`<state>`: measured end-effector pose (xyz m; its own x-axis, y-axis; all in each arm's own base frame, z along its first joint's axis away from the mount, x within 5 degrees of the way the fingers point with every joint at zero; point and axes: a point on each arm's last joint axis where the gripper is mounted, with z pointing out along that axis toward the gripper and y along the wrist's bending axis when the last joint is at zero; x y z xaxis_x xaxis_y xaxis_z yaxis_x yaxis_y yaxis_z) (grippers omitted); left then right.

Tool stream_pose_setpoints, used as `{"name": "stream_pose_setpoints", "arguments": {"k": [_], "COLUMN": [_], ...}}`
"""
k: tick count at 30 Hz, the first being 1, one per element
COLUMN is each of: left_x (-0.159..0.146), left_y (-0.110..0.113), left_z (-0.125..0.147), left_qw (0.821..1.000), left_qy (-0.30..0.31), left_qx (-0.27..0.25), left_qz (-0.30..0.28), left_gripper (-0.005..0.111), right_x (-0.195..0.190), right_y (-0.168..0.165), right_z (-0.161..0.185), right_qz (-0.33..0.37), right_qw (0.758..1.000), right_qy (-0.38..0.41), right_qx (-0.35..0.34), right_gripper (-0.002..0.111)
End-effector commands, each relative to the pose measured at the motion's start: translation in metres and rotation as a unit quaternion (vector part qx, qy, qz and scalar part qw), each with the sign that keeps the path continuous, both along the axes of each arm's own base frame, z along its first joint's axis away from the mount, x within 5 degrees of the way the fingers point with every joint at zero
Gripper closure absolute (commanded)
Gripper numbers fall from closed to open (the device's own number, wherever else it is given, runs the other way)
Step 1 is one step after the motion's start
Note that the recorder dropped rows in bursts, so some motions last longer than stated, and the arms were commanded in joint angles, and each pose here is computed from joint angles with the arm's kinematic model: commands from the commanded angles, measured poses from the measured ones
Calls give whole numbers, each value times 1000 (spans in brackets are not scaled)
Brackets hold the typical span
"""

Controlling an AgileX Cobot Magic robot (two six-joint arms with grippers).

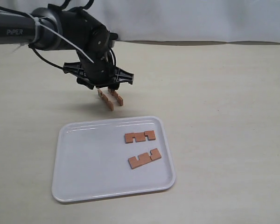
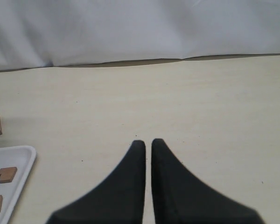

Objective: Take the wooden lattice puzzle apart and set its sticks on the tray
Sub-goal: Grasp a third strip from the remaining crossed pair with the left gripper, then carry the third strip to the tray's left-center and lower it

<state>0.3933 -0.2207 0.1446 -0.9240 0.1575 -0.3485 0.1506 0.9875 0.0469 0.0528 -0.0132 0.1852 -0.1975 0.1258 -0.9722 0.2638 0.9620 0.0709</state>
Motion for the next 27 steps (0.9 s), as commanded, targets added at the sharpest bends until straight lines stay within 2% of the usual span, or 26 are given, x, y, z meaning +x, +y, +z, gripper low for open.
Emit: {"name": "stream_pose_setpoints", "arguments": {"k": [1,9,18,20,25,27], "left_x": [1,5,5,5,6,6], "left_y": [-1,-4,-3,-2,-1,-1], "left_z": [-13,-17,-39,-41,-40,-38], "left_qw": [1000,1000,1000,1000,999,999], "left_qy": [11,-5,15,16,10,9], "left_qx": [3,-11,11,15,29,30], "left_qz": [7,0,-3,-5,-25,-31], "left_gripper": [50,50,51,58,107,107], "right_x": [0,0,0,0,0,0], "right_y": [0,0,0,0,0,0], "right_z": [1,1,1,1,1,1], "right_qz": [0,0,0,0,0,0], "right_qw": [1000,1000,1000,1000,1000,1000], "right_qy": [-7,-7,-7,-7,-7,-7], "right_qx": [-4,-4,-4,-4,-4,-4], "right_gripper": [104,104,104,104,104,104]}}
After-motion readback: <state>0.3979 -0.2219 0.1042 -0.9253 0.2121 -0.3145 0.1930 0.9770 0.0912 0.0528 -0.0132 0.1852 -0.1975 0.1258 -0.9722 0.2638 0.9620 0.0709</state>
